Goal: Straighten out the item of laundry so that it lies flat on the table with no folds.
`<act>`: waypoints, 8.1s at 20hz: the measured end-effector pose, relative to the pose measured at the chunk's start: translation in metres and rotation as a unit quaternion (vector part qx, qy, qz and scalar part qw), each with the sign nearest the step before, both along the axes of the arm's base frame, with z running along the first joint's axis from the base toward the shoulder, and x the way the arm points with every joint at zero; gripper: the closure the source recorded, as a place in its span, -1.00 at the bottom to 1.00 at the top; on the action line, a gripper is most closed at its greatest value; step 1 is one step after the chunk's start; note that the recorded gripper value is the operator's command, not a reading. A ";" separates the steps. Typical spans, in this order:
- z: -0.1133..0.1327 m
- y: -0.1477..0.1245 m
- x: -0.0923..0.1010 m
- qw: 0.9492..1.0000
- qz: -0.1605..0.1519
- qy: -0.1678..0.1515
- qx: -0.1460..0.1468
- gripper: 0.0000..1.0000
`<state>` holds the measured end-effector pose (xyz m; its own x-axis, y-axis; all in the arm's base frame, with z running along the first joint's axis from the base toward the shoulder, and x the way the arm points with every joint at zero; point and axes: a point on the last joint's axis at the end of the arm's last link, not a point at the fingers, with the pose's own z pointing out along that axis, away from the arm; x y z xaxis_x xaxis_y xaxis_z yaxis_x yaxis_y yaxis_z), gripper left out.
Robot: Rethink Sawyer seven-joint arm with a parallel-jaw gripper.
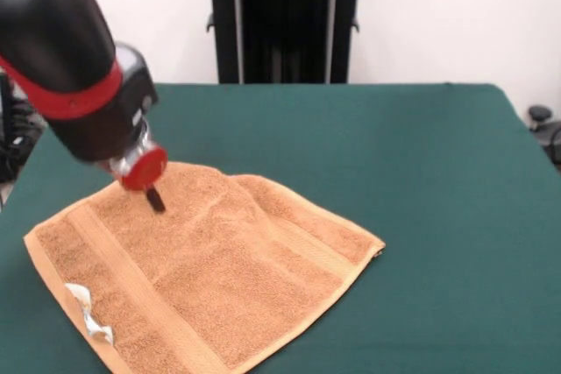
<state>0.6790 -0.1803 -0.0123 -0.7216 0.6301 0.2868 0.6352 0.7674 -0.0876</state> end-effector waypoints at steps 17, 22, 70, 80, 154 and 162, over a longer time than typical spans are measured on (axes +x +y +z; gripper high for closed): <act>-0.041 0.010 0.064 0.998 0.020 0.041 0.036 -1.00; -0.040 0.014 0.088 0.999 0.024 0.019 0.027 -1.00; 0.026 -0.001 0.161 0.962 0.179 -0.205 -0.002 -1.00; 0.140 -0.005 0.158 0.965 0.188 -0.184 0.001 -1.00; -0.014 0.065 0.079 0.934 0.205 -0.286 -0.060 -1.00; 0.002 0.057 0.070 0.939 0.193 -0.281 -0.056 -1.00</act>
<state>0.7491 -0.1236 -0.0101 -0.9204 0.2933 -0.2586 0.2809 0.9560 0.0843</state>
